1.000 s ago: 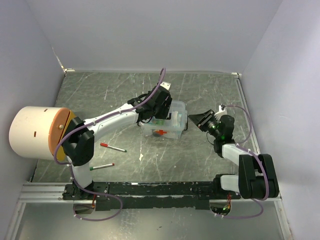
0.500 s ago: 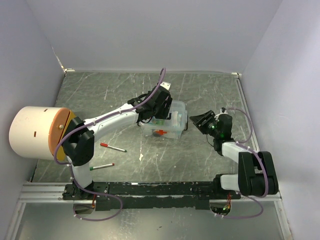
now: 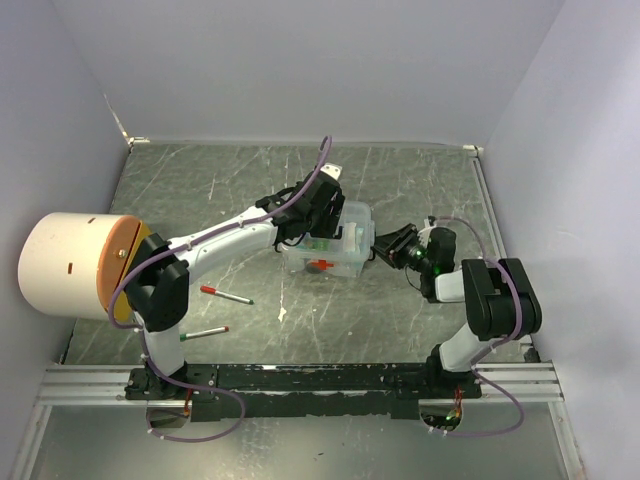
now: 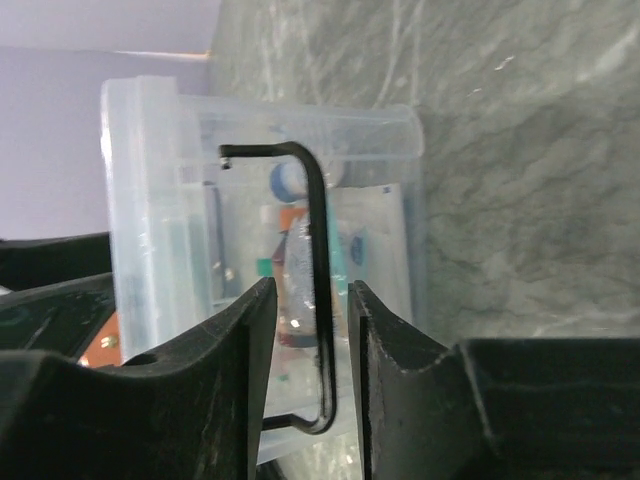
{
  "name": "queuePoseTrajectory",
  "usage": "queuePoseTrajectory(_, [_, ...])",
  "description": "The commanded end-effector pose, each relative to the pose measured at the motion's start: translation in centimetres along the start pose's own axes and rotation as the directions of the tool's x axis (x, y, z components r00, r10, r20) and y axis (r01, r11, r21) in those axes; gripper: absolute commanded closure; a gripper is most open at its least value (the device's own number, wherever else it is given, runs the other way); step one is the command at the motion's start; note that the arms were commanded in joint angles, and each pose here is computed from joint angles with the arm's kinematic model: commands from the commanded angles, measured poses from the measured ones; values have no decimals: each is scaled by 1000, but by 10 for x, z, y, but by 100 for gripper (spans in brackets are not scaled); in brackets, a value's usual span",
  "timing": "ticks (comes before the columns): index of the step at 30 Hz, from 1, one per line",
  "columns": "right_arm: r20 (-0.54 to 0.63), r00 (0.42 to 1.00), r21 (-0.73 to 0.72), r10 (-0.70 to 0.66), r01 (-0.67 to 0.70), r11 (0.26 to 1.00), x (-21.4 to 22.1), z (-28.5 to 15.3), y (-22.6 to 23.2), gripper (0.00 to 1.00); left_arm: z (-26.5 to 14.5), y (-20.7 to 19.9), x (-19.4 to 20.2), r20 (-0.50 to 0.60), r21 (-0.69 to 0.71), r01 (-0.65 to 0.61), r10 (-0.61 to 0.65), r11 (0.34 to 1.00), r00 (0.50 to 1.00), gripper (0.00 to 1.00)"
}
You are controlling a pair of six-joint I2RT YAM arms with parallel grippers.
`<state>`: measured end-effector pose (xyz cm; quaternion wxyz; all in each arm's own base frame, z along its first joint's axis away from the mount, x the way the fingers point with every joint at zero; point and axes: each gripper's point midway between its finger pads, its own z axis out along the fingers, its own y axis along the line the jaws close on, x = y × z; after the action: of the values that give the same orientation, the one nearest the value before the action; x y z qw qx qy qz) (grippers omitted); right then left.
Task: Organize the medicine kit
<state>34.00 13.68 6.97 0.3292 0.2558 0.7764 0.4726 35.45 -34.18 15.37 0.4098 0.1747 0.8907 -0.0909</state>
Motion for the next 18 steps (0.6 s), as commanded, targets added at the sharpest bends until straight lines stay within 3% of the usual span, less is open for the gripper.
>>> queuePoseTrajectory(1, [13,999,-203,38,-35,979,-1,-8,41,67,7,-2,25,-90,-6,-28,28,1000,996,25])
queuePoseTrajectory(5, [68,990,-234,120,-101,967,-4,-21,46,74,7,0,24,-89,-15,-27,26,1000,996,25])
queuePoseTrajectory(18, [138,988,-179,75,-49,983,-18,-30,60,76,7,1,25,-87,-20,-29,28,999,996,26])
